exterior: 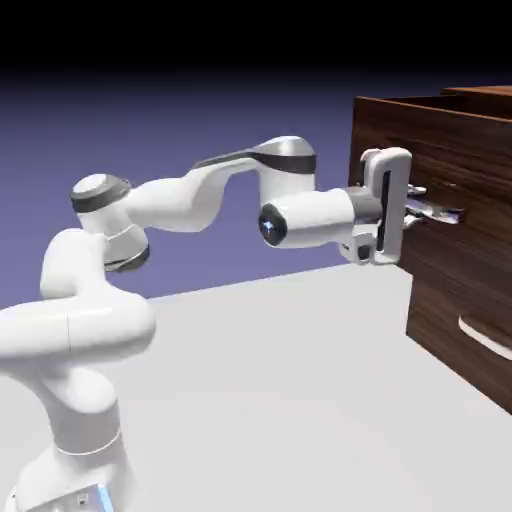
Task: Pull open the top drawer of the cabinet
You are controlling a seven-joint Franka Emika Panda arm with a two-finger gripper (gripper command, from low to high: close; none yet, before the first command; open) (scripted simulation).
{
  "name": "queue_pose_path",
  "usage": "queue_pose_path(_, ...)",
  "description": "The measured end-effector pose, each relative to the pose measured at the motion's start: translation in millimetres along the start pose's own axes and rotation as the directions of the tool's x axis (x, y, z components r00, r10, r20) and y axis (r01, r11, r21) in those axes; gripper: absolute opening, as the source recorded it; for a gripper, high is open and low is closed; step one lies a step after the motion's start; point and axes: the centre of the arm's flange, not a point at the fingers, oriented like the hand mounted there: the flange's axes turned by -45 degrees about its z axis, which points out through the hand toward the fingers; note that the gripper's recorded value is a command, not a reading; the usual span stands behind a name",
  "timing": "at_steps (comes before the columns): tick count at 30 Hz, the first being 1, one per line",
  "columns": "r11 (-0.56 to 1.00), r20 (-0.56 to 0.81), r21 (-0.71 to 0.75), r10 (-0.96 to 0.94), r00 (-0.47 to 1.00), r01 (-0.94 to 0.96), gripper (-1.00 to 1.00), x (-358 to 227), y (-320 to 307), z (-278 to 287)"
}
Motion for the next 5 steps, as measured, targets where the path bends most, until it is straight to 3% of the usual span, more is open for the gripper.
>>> queue_pose_path(1, 1.0, 0.0, 0.0, 0.0, 1.0, 0.0, -1.0, 0, 0, -12)
queue_pose_path(2, 1.0, 0.0, 0.0, 0.0, 1.0, 0.0, 1.0, 0, 0, -14)
queue_pose_path(5, 1.0, -0.001, -0.003, -0.002, 1.0, 0.002, 1.0, 0, 0, -27)
